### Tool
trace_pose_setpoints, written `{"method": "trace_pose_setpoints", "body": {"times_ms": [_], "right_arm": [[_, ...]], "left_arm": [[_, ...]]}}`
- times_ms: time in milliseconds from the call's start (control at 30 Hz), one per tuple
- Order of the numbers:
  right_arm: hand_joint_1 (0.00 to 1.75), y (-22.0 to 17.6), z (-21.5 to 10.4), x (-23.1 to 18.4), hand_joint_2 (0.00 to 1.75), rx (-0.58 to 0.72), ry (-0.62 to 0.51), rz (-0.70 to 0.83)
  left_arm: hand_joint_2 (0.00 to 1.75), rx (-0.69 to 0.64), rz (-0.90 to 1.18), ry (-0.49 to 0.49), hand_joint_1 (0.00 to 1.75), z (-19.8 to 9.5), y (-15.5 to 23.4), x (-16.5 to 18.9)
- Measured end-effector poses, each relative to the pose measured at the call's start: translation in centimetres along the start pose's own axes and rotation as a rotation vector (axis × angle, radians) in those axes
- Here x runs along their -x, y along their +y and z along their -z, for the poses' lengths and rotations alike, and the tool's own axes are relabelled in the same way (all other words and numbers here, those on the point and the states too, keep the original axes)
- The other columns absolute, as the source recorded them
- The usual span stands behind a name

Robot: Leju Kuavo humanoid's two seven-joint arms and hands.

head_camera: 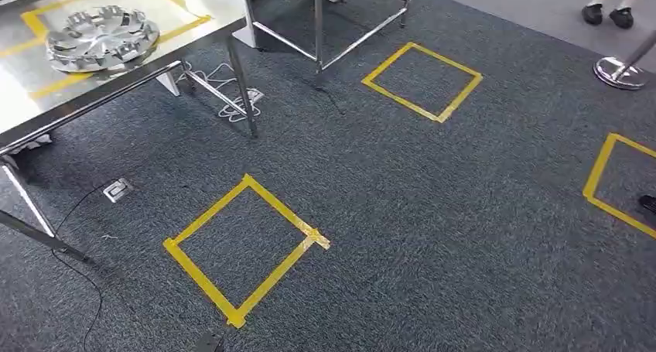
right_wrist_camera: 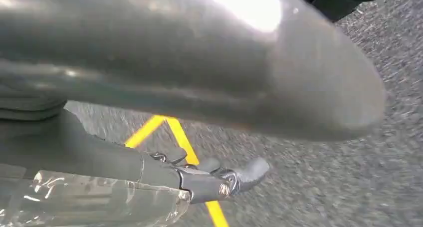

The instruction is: Take the parts from the cabinet and place them on the table.

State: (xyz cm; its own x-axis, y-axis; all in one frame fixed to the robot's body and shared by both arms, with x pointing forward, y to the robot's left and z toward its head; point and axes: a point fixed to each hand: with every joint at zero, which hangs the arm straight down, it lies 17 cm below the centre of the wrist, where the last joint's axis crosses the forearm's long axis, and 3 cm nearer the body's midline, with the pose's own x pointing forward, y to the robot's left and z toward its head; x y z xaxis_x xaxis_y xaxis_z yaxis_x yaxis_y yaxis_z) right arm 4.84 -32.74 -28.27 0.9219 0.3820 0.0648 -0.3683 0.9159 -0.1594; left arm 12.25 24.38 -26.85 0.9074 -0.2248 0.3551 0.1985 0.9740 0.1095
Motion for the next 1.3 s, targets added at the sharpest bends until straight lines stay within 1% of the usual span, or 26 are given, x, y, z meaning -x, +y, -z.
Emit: {"method": "trace_pose_setpoints", "body": {"times_ms": [333,700,1300], "right_arm": [[0.00,-0.1,0.0,0.1,0.00,0.001,0.003,-0.002],[0.00,0.2,0.0,-0.8,0.00,0.005,-0.009,-0.010],[0.00,0.0,0.0,-1.3,0.00,0.013,-0.027,0.003]], "left_arm": [[0.00,-0.003,-0.011,-0.005,0.00,0.1,-0.1,-0.4],[0.00,-0.007,-0.013,-0.003,0.00,0.0,0.4,0.1],[0.00,-0.009,-0.011,-0.017,0.00,0.1,0.5,-0.5]]}}
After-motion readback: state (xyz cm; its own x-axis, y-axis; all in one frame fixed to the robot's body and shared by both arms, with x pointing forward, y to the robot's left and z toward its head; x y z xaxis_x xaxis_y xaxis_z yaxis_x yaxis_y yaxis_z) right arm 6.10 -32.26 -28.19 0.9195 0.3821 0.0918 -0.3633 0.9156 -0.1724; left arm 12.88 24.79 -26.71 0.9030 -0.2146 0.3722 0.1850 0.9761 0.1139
